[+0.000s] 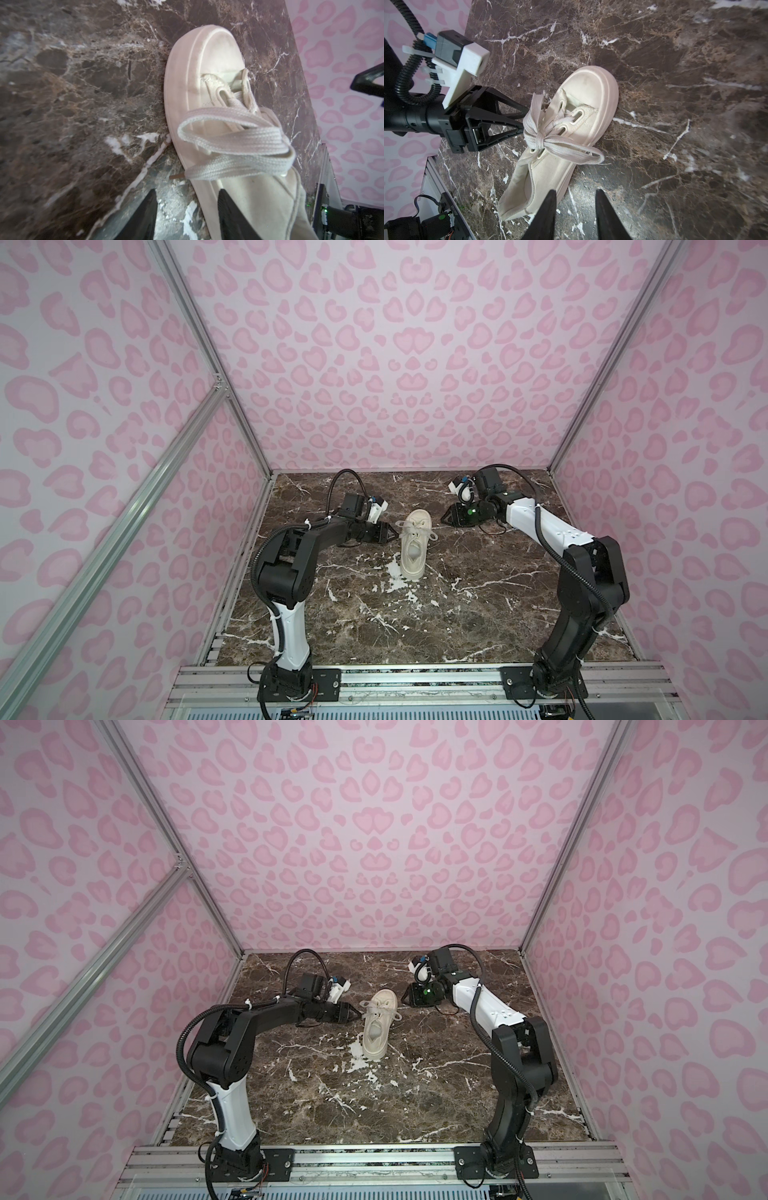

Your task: Tie the shoes

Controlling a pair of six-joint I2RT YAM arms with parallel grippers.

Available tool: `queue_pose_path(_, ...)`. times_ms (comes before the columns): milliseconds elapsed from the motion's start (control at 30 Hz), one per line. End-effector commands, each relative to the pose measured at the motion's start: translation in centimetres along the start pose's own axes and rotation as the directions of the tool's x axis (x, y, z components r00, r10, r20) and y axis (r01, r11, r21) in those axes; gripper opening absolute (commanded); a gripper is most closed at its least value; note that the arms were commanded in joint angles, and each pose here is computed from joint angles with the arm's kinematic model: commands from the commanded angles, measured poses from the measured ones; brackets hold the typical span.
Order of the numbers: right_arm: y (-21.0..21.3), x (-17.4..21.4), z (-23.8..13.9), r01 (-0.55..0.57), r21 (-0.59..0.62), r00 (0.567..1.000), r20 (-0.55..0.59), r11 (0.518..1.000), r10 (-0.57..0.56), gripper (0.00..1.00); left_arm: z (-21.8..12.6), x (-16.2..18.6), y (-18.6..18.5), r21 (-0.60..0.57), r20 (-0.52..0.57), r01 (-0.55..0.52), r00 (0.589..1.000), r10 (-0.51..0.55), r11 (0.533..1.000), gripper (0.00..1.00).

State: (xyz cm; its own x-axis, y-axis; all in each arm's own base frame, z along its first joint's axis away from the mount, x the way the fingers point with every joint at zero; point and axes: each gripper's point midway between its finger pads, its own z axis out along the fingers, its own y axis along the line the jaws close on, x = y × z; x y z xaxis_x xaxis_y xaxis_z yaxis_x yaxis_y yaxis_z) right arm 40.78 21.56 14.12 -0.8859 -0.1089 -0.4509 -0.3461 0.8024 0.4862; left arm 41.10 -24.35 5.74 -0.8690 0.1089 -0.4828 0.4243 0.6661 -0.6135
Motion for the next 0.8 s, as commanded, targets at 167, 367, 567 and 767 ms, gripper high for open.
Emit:
queue_pose_path(167, 1.0, -0.1, 1.1, -0.002, -0.032, 1.0, -0.028, 0.999, 0.002, 0.34, 1.1, -1.3, -1.0, 0.114, 0.045, 0.046, 0.998, -0.051, 0.992, 0.5)
queue_pose_path(367, 1.5, -0.2, 1.5, -0.008, -0.049, 1.0, -0.026, 0.999, 0.006, 0.33, 1.4, -1.2, -1.0, 0.132, 0.038, 0.063, 0.997, -0.069, 0.989, 0.42)
queue_pose_path(567, 2.3, 0.1, 2.6, -0.005, -0.069, 0.999, -0.042, 0.998, 0.002, 0.33, 1.7, -1.0, -1.4, 0.154, 0.038, 0.066, 0.997, -0.073, 0.986, 0.38)
queue_pose_path(767, 3.4, -1.0, 2.6, 0.012, -0.08, 1.0, -0.023, 0.997, -0.014, 0.33, 2.2, -0.5, -1.3, 0.155, 0.025, 0.075, 0.997, -0.08, 0.985, 0.41)
